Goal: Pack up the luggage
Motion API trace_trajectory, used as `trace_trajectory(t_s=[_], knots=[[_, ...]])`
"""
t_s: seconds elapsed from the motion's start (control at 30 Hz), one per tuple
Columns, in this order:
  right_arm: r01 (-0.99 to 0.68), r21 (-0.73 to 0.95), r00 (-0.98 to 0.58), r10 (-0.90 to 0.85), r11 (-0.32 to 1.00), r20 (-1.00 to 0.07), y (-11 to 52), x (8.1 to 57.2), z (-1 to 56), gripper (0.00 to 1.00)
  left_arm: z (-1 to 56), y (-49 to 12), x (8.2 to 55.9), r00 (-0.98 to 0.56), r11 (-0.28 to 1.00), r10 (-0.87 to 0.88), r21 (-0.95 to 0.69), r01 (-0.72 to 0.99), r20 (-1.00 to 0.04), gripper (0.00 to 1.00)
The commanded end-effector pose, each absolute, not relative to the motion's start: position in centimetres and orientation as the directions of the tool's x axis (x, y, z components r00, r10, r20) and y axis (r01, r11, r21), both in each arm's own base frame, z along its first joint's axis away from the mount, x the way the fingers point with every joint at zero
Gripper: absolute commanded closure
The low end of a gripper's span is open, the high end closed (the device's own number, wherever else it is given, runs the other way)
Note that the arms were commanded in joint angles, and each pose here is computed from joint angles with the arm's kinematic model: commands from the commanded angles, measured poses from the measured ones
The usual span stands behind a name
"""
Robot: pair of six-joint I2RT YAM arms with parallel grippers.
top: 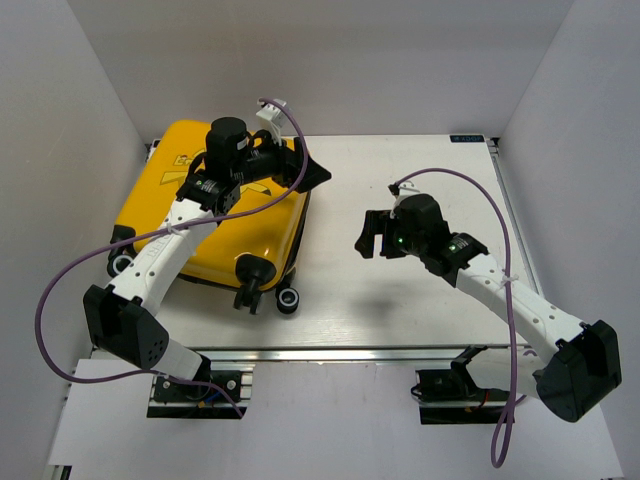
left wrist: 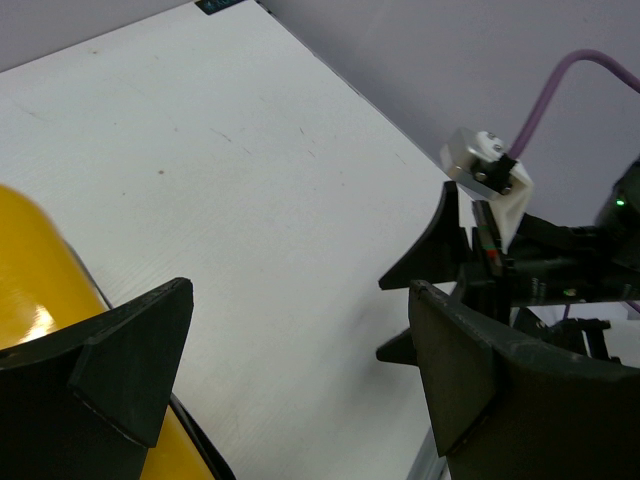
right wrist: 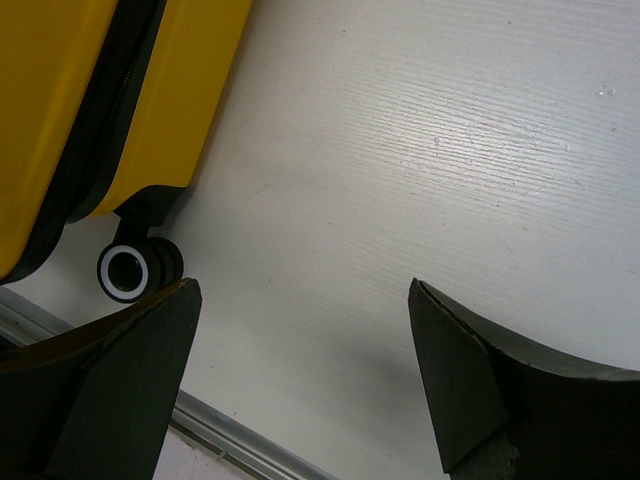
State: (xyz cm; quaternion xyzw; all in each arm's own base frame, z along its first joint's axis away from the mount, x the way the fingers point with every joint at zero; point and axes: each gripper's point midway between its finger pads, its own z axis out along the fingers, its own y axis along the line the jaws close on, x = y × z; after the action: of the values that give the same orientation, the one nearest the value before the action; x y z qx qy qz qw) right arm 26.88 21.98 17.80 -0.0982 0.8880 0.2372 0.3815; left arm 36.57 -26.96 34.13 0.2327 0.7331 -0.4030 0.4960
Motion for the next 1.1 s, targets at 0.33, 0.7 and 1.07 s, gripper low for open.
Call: trace_trajectory(t_s=[0.33, 0.7, 1.07], knots=[[-0.417, 0.352, -0.704, -0.053, 0.838, -0.708, 25.3, 28.5, 16.5, 0.11, 37.6, -8.6, 45.3, -0.396, 0.978, -0.128, -0.049, -0.204, -0.909, 0.02], [-0.497, 0.323, -0.711, -0.164, 0.805, -0.684, 30.6, 30.0, 15.5, 0.11, 31.1, 13.7, 45.2, -0.406, 0.695, -0.386, 0.028, -0.718, -0.828, 0.02], [-0.600, 0.350, -0.682, -0.230, 0.719, -0.694, 36.2, 30.6, 15.6, 0.11, 24.3, 23.1, 36.6, -0.380, 0.443, -0.588, 0.108, -0.890, -0.714, 0.02]])
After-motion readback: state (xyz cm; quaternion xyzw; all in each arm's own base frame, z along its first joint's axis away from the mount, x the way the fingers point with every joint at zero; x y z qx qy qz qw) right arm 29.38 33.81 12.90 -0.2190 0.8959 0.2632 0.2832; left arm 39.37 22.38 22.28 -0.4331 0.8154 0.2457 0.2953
